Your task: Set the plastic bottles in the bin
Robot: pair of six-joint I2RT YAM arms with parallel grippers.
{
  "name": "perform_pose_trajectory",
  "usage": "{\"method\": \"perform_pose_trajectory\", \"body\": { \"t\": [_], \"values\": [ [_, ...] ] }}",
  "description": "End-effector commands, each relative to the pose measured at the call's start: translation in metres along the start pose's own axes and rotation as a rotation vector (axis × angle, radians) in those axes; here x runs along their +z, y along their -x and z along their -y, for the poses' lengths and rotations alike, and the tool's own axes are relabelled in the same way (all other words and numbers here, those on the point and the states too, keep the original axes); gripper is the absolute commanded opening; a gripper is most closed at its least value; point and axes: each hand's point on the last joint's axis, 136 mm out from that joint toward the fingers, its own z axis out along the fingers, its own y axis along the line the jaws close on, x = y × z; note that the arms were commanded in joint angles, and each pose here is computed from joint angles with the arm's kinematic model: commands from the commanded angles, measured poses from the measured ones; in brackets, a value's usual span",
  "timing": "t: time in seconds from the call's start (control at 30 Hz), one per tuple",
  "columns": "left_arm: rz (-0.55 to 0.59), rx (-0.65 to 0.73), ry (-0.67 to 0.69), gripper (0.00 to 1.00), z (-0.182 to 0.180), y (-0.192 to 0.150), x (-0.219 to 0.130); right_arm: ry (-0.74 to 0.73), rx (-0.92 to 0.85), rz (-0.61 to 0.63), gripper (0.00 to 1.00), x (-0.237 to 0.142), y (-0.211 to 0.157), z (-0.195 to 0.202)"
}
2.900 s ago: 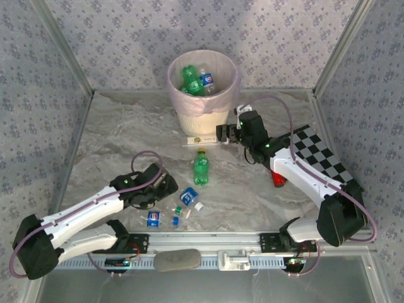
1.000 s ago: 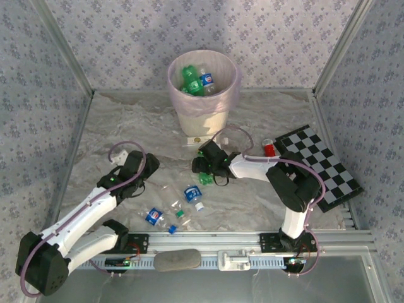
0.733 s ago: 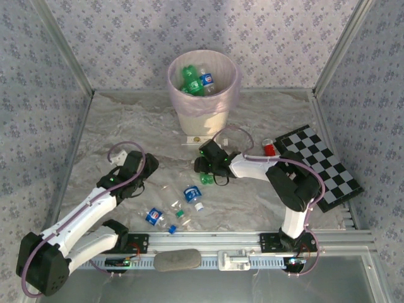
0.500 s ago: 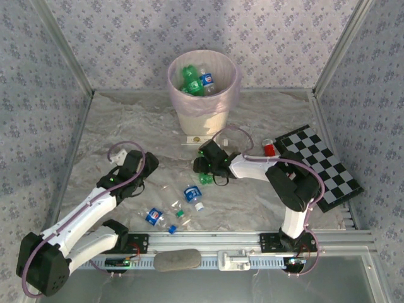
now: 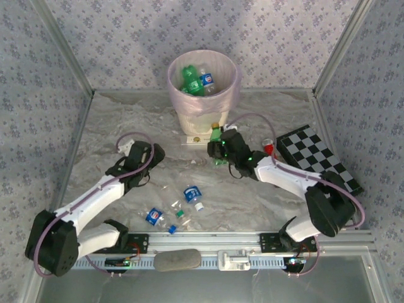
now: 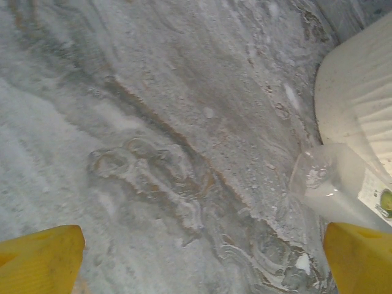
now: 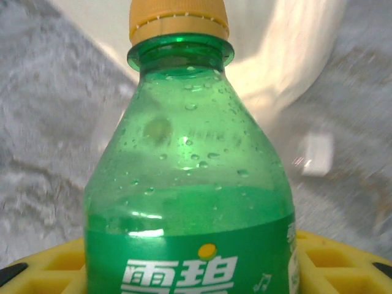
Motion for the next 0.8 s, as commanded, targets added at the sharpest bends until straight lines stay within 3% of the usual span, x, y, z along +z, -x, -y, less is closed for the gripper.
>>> {"method": "perform_pose_trajectory", "body": {
  "t": [0.0,0.33,0.47,0.77],
  "values": [
    [0.024,0.056,-0.086,1.00,0.036,0.020,-0.004,-0.040,-0.085,0.167,0.50,-0.025,0.057,0.008],
    [-0.034,0.208,-0.099,1.00,0.047,0.011,0.007,-0.092,-0.219,0.499,0.50,-0.107,0.183,0.020],
    [-0.050,0.255,-0.103,1.00,0.050,0.009,0.008,-0.022,-0.204,0.573,0.50,-0.122,0.234,0.016],
    [-0.053,0.313,-0.097,1.00,0.047,0.009,0.002,0.130,-0.232,0.653,0.51,-0.111,0.301,-0.023]
  ]
}}
